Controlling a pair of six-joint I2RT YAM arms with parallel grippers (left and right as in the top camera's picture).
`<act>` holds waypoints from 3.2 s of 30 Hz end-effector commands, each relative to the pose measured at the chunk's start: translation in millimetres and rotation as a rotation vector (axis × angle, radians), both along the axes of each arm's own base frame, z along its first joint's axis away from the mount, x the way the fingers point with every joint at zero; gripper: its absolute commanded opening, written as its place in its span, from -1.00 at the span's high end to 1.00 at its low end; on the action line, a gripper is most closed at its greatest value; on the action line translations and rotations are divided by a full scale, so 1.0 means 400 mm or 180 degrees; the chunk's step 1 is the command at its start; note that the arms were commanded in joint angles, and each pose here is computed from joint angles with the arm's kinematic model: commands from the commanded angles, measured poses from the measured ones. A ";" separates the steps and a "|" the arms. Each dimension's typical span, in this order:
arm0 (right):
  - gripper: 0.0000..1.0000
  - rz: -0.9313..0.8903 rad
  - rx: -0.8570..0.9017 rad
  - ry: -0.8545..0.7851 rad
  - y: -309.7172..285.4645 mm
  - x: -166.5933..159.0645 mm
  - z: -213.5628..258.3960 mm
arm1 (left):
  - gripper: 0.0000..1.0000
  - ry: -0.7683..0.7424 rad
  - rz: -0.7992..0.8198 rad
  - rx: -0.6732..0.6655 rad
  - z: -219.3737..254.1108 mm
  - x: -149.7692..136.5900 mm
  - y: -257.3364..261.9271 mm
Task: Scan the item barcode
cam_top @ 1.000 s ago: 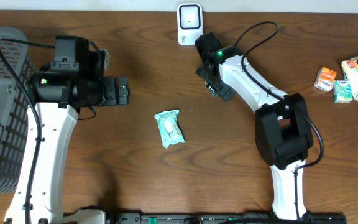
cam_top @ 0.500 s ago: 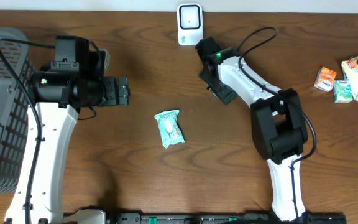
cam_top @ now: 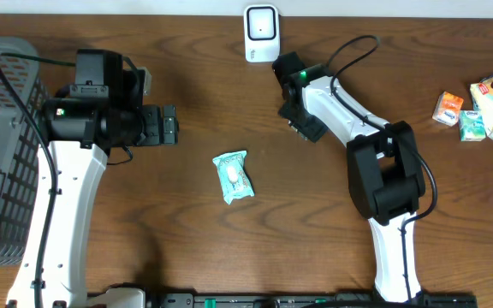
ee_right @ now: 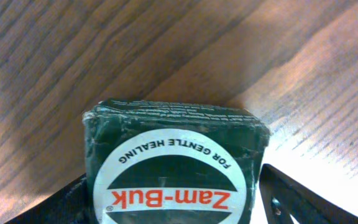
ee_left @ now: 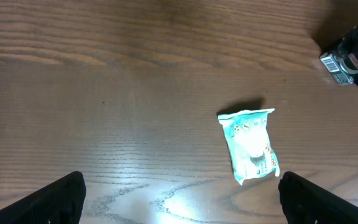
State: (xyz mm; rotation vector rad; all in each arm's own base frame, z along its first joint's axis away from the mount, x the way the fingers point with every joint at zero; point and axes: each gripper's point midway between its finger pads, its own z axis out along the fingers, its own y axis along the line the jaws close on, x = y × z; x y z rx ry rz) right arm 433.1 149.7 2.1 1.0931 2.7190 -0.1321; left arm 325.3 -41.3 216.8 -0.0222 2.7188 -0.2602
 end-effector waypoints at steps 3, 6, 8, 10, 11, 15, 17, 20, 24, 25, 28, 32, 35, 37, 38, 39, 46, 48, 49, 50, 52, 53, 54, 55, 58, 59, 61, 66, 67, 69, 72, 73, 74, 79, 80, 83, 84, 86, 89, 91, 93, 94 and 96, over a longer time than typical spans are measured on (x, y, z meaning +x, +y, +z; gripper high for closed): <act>-0.36 0.0351 0.0008 0.0181 0.007 -0.017 -0.021 | -0.96 0.0035 -0.0004 0.0032 -0.007 -0.004 0.002; -0.31 0.0354 0.0068 0.0200 0.015 -0.020 -0.022 | -0.96 0.0035 -0.0004 0.0032 -0.007 -0.004 0.002; -0.31 0.0358 0.0108 0.0204 0.020 -0.020 -0.023 | -0.95 0.0035 -0.0004 0.0032 -0.007 -0.004 0.002; -0.30 0.0358 0.0107 0.0201 0.020 -0.020 -0.023 | -0.96 0.0035 -0.0004 0.0032 -0.007 -0.004 0.002; -0.29 0.0358 0.0107 0.0201 0.020 -0.020 -0.023 | -0.96 0.0035 -0.0004 0.0032 -0.007 -0.004 0.002; -0.25 0.0359 0.0111 0.0202 0.021 -0.020 -0.022 | -0.96 0.0035 -0.0004 0.0032 -0.007 -0.004 0.002; -0.24 0.0392 0.0121 0.0198 0.023 -0.020 -0.018 | -0.95 0.0035 -0.0004 0.0032 -0.007 -0.004 0.002; -0.19 0.0437 0.0121 0.0181 0.021 -0.017 -0.010 | -0.96 0.0035 -0.0004 0.0032 -0.007 -0.004 0.002; -0.10 0.0426 0.0134 0.0149 0.019 -0.013 0.002 | -0.95 0.0035 -0.0004 0.0032 -0.007 -0.004 0.002; -0.08 0.0426 0.0136 0.0144 0.019 -0.012 0.004 | -0.96 0.0035 -0.0004 0.0032 -0.007 -0.004 0.002; -0.08 0.0441 0.0183 0.0145 0.025 -0.013 0.009 | -0.95 0.0035 -0.0004 0.0032 -0.007 -0.004 0.002; -0.11 0.0532 0.0373 0.0161 0.049 -0.017 0.025 | -0.96 0.0035 -0.0004 0.0032 -0.007 -0.004 0.002; -0.15 0.0591 0.0442 0.0102 0.055 -0.014 0.055 | -0.96 0.0035 -0.0004 0.0032 -0.007 -0.004 0.002; -0.15 0.0652 0.0478 0.0051 0.060 -0.011 0.077 | -0.96 0.0035 -0.0004 0.0032 -0.007 -0.004 0.002; -0.15 0.0677 0.0500 0.0020 0.063 -0.010 0.090 | -0.95 0.0035 -0.0004 0.0032 -0.007 -0.004 0.002; -0.16 0.0697 0.0525 -0.0004 0.066 -0.009 0.102 | -0.95 0.0035 -0.0004 0.0032 -0.007 -0.004 0.002; -0.16 0.1022 0.1006 -0.0062 0.128 -0.022 0.169 | -0.95 0.0035 -0.0004 0.0032 -0.007 -0.004 0.002; -0.17 0.1174 0.1319 -0.0008 0.168 -0.035 0.179 | -0.95 0.0035 -0.0004 0.0032 -0.007 -0.004 0.002; -0.17 0.1261 0.1512 0.0023 0.190 -0.043 0.186 | -0.95 0.0035 -0.0004 0.0032 -0.007 -0.004 0.002; -0.17 0.1340 0.1705 0.0043 0.213 -0.051 0.196 | -0.95 0.0035 -0.0004 0.0032 -0.007 -0.004 0.002; -0.18 0.1498 0.2136 0.0060 0.259 -0.063 0.224 | -0.95 0.0035 -0.0004 0.0032 -0.007 -0.004 0.002; -0.18 0.1562 0.2387 0.0072 0.284 -0.070 0.243 | -0.96 0.0035 -0.0004 0.0032 -0.007 -0.004 0.002; -0.17 0.1608 0.2592 0.0081 0.304 -0.076 0.260 | -0.95 0.0035 -0.0004 0.0032 -0.007 -0.004 0.002; -0.18 0.1649 0.2788 0.0092 0.321 -0.082 0.278 | -0.96 0.0035 -0.0004 0.0032 -0.007 -0.004 0.002; -0.18 0.1749 0.3303 0.0115 0.357 -0.096 0.330 | -0.95 0.0035 -0.0004 0.0032 -0.007 -0.004 0.002; -0.18 0.1762 0.3493 0.0139 0.363 -0.101 0.351 | -0.95 0.0035 -0.0004 0.0032 -0.007 -0.004 0.002; -0.19 0.1749 0.3780 0.0177 0.367 -0.105 0.383 | -0.95 0.0035 -0.0004 0.0032 -0.007 -0.004 0.002; -0.21 0.1734 0.4447 0.0272 0.363 -0.112 0.465 | -0.96 0.0035 -0.0004 0.0032 -0.007 -0.004 0.002; -0.21 0.1717 0.4523 0.0295 0.361 -0.113 0.474 | -0.95 0.0035 -0.0004 0.0032 -0.007 -0.004 0.002; -0.21 0.1669 0.4662 0.0347 0.355 -0.114 0.491 | -0.95 0.0035 -0.0004 0.0032 -0.007 -0.004 0.002; -0.22 0.1519 0.4845 0.0474 0.343 -0.114 0.514 | -0.95 0.0035 -0.0004 0.0032 -0.007 -0.004 0.002; -0.22 0.1428 0.4879 0.0529 0.338 -0.112 0.517 | -0.96 0.0035 -0.0004 0.0032 -0.007 -0.004 0.002; -0.22 0.1342 0.4902 0.0585 0.335 -0.110 0.520 | -0.96 0.0035 -0.0003 0.0033 -0.007 -0.004 0.002; -0.24 0.1011 0.4928 0.0780 0.326 -0.101 0.523 | -0.95 0.0035 -0.0004 0.0032 -0.007 -0.004 0.002; -0.24 0.1011 0.4930 0.0769 0.326 -0.098 0.524 | -0.96 0.0035 -0.0004 0.0032 -0.007 -0.004 0.002; -0.25 0.1026 0.4933 0.0742 0.326 -0.094 0.525 | -0.96 0.0035 -0.0004 0.0032 -0.007 -0.004 0.002; -0.23 0.1025 0.4933 0.0743 0.326 -0.094 0.525 | -0.95 0.0035 -0.0004 0.0032 -0.007 -0.004 0.002; -0.24 0.1026 0.4932 0.0742 0.326 -0.094 0.525 | -0.95 0.0035 -0.0004 0.0032 -0.007 -0.004 0.002; -0.25 0.1029 0.4918 0.0730 0.326 -0.092 0.523 | -0.95 0.0035 -0.0004 0.0032 -0.007 -0.004 0.002; -0.25 0.1022 0.4864 0.0692 0.326 -0.087 0.516 | -0.96 0.0035 -0.0003 0.0033 -0.007 -0.004 0.002; -0.24 0.0991 0.4740 0.0632 0.323 -0.079 0.500 | -0.95 0.0035 -0.0004 0.0032 -0.007 -0.004 0.002; -0.24 0.0963 0.4608 0.0567 0.321 -0.070 0.482 | -0.95 0.0035 -0.0004 0.0032 -0.007 -0.004 0.002; -0.25 0.0826 0.4170 0.0399 0.308 -0.042 0.426 | -0.96 0.0035 -0.0004 0.0032 -0.007 -0.004 0.002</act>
